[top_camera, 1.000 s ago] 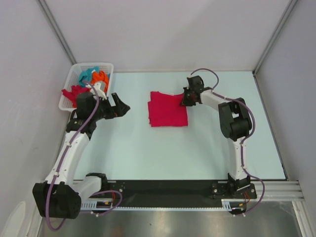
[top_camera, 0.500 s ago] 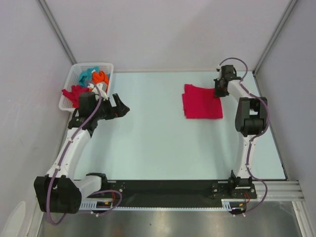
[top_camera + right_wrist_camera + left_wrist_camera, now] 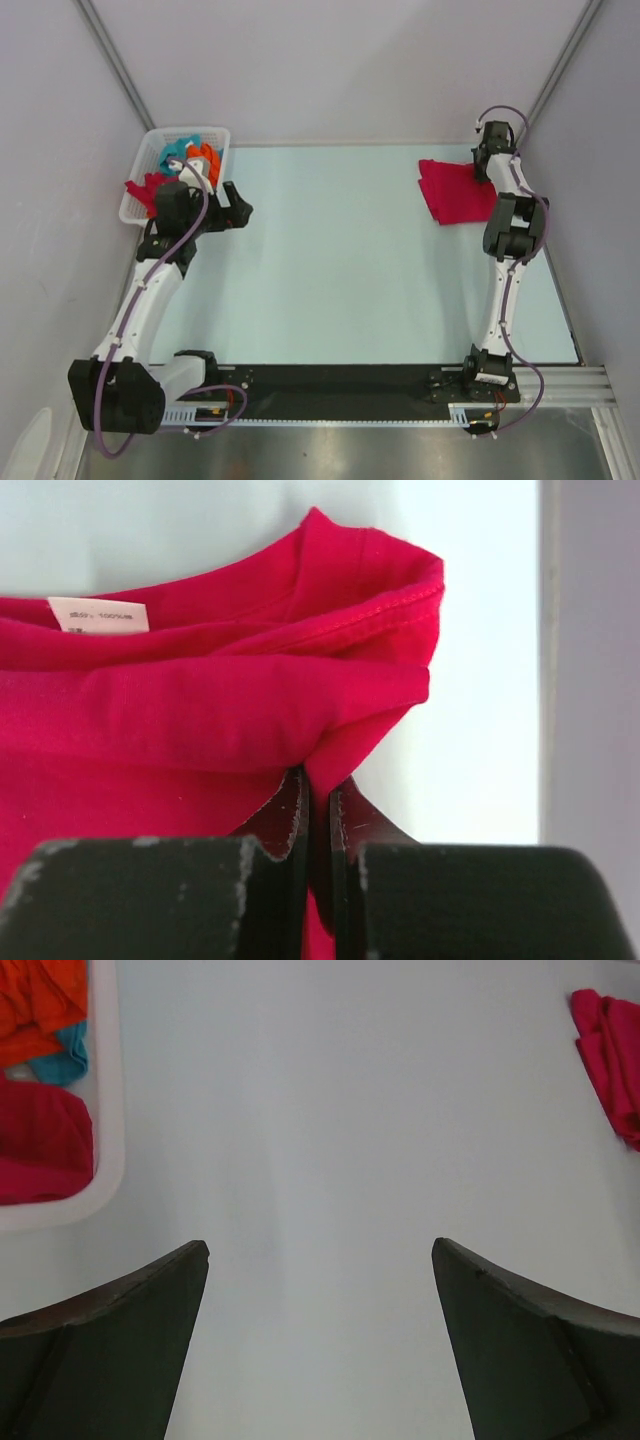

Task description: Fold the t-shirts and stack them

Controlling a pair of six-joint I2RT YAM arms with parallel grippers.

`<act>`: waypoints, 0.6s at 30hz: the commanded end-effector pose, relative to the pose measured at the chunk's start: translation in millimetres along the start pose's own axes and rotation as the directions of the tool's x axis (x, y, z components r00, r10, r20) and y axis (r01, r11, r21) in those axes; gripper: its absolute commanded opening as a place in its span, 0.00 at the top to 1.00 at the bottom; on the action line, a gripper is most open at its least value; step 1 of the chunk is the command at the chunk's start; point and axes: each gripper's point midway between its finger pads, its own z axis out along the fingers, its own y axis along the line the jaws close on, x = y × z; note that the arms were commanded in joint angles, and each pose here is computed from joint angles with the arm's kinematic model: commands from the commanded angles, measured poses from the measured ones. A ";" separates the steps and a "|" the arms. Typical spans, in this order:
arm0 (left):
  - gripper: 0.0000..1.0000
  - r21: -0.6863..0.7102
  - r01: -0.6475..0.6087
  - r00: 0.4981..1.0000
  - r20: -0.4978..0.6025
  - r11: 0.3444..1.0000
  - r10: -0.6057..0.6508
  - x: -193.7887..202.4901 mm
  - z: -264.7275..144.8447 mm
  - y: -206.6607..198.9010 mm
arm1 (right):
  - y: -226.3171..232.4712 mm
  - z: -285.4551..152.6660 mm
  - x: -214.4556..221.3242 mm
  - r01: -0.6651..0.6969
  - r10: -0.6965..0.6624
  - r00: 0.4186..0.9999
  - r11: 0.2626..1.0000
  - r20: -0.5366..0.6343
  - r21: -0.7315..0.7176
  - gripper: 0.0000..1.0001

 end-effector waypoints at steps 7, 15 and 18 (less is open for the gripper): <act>0.00 -0.058 -0.113 0.980 0.157 0.992 0.121 -57.7 28.7 13.4 | -86.8 -0.3 -41.5 -0.128 0.099 0.980 0.978 0.174 0.167 1.00; 0.00 -0.070 -0.138 0.973 0.175 0.988 0.148 -59.0 19.6 13.7 | -82.0 3.3 -58.0 -0.084 0.053 0.970 0.989 0.236 0.123 0.98; 0.00 -0.055 -0.140 0.971 0.186 0.989 0.148 -59.8 15.8 9.9 | -91.8 -2.2 -61.5 -0.104 0.056 0.970 0.975 0.237 0.197 0.66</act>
